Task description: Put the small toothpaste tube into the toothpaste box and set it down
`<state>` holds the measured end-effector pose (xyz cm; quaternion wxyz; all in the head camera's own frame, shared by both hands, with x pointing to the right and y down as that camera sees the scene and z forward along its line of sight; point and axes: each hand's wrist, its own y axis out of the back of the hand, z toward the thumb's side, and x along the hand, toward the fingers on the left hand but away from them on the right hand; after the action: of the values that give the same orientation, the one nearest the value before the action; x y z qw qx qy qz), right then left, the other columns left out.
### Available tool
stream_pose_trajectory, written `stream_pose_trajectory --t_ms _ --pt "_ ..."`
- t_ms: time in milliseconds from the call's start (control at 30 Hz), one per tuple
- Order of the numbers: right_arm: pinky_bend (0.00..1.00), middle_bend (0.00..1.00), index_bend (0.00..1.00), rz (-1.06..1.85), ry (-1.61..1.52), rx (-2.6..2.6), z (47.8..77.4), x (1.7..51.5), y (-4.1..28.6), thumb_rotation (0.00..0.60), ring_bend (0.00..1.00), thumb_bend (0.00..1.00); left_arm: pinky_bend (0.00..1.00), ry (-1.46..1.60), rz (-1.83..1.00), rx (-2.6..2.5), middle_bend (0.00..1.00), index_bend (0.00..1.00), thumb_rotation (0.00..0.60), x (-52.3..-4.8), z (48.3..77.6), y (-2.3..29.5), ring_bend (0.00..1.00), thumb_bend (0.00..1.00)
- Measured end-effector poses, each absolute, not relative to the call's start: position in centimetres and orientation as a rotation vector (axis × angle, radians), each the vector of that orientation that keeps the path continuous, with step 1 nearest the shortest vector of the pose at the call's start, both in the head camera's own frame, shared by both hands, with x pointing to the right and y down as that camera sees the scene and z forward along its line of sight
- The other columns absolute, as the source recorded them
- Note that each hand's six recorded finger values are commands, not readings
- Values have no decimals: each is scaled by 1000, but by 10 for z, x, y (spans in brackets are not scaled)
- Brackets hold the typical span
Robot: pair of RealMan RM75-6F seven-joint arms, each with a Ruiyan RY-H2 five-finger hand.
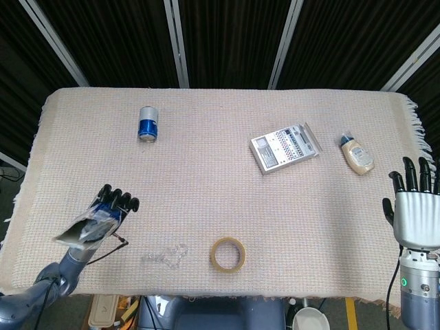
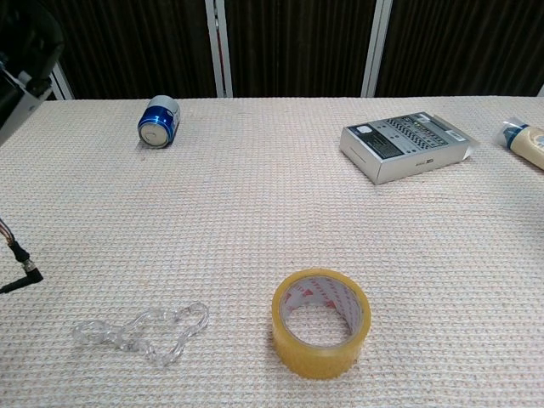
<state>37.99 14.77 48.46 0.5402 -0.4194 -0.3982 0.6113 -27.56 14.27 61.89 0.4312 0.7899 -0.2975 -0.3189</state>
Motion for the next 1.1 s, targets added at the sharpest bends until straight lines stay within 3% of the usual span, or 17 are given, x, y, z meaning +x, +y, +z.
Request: stream_pose_trajectory --t_ms 467,700,1100 --pt "0 196 395 1488 -962 -1020 488 394 156 600 135 262 308 -1289 -142 2239 629 583 600 -281 640 129 297 465" --pt "0 197 405 1477 -975 -1025 486 394 156 600 135 262 307 -1344 249 2300 601 564 600 -292 639 128 273 464" --pt "0 196 405 1474 -1009 -1034 487 405 161 600 135 262 306 -1355 375 2263 576 560 600 -294 657 135 251 464"
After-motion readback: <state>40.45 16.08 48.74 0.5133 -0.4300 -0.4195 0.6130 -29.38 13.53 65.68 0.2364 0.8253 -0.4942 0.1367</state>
